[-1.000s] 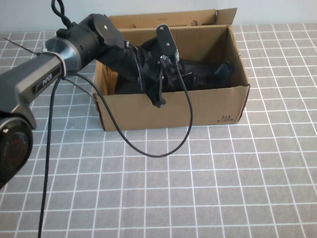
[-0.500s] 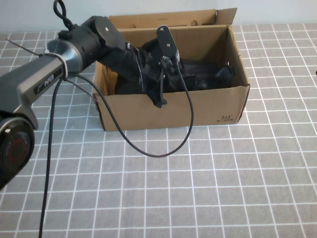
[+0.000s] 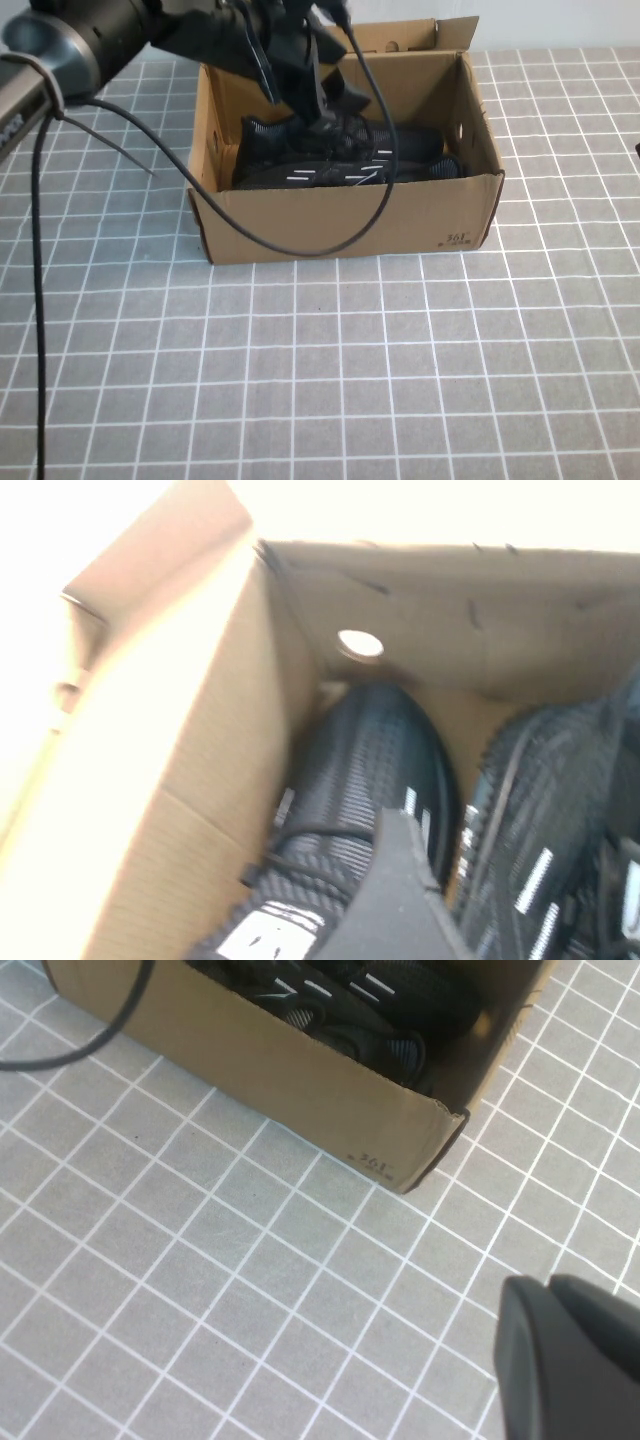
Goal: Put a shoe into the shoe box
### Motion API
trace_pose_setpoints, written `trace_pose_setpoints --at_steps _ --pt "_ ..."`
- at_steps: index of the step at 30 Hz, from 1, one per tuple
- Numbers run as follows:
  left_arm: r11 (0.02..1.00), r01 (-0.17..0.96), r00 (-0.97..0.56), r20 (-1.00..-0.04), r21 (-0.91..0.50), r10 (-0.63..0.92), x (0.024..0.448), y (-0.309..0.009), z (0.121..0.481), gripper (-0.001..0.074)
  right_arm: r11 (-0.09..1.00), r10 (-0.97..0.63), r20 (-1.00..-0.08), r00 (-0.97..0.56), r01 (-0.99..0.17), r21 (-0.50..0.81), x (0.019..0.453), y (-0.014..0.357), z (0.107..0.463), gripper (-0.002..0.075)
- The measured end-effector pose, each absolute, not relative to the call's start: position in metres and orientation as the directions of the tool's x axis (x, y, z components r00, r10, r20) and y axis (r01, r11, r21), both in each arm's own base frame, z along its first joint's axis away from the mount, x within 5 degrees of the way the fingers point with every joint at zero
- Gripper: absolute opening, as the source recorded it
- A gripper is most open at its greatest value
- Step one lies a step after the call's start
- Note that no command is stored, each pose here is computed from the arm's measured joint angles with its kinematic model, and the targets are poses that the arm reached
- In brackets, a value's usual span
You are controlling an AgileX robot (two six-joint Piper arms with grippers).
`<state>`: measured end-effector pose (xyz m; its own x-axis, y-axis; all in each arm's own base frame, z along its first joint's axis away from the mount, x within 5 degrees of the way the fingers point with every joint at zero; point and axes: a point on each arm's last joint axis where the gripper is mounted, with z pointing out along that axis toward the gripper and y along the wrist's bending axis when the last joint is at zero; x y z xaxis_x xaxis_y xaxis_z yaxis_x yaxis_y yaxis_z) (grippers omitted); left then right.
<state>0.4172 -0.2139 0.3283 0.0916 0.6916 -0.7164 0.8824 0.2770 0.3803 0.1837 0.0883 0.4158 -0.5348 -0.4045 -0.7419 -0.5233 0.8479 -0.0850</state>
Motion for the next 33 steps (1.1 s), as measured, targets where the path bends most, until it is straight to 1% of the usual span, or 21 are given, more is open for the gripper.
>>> trace_pose_setpoints --at_steps 4,6,9,11,12,13,15,18,21,24,28,31,33 --pt "0.328 0.871 0.062 -0.744 0.366 0.665 0.415 -0.212 0.338 0.0457 0.848 -0.404 -0.742 -0.535 -0.523 -0.085 0.184 0.088 0.416 -0.0016" --pt "0.379 0.87 0.003 -0.772 0.315 0.636 0.413 -0.212 0.343 0.041 0.848 -0.404 -0.742 -0.535 -0.523 -0.085 0.184 0.088 0.416 -0.0016" --pt "0.449 0.861 -0.086 -0.803 0.238 0.59 0.41 -0.21 0.35 0.0277 0.848 -0.404 -0.742 -0.535 -0.523 -0.085 0.184 0.088 0.416 -0.0016" --pt "0.482 0.852 -0.122 -0.817 0.206 0.563 0.406 -0.208 0.358 0.0152 0.848 -0.403 -0.742 -0.535 -0.524 -0.083 0.184 0.088 0.416 -0.0016" --pt "0.492 0.847 -0.13 -0.819 0.201 0.559 0.405 -0.207 0.36 0.0107 0.847 -0.398 -0.744 -0.537 -0.526 -0.074 0.183 0.089 0.416 -0.0016" --pt "0.505 0.841 -0.139 -0.823 0.196 0.55 0.402 -0.205 0.365 0.0069 0.847 -0.396 -0.744 -0.538 -0.527 -0.069 0.183 0.089 0.416 -0.0016" --pt "0.529 0.829 -0.162 -0.828 0.181 0.537 0.398 -0.202 0.373 0.0029 0.844 -0.393 -0.734 -0.553 -0.534 -0.049 0.182 0.09 0.415 -0.0016" --pt "0.559 0.81 -0.182 -0.829 0.178 0.529 0.389 -0.196 0.388 0.0009 0.839 -0.394 -0.709 -0.585 -0.543 -0.018 0.177 0.091 0.412 -0.0016" --pt "0.565 0.794 -0.154 -0.826 0.223 0.542 0.375 -0.188 0.409 0.0003 0.848 -0.372 -0.701 -0.609 -0.53 0.01 0.167 0.087 0.415 -0.0016" --pt "0.573 0.777 -0.107 -0.843 0.261 0.528 0.353 -0.178 0.439 0.0 0.863 -0.327 -0.715 -0.618 -0.503 0.041 0.152 0.08 0.422 -0.0016" --pt "0.577 0.77 -0.082 -0.855 0.272 0.512 0.316 -0.163 0.474 0.0 0.88 -0.262 -0.734 -0.626 -0.468 0.085 0.124 0.067 0.433 -0.0016" --pt "0.587 0.757 -0.073 -0.854 0.289 0.515 0.29 -0.151 0.493 0.0 0.886 -0.229 -0.74 -0.633 -0.45 0.11 0.1 0.056 0.438 -0.0016" --pt "0.605 0.741 -0.08 -0.857 0.291 0.51 0.275 -0.143 0.499 0.0001 0.886 -0.21 -0.762 -0.613 -0.448 0.116 0.083 0.049 0.442 -0.0016"
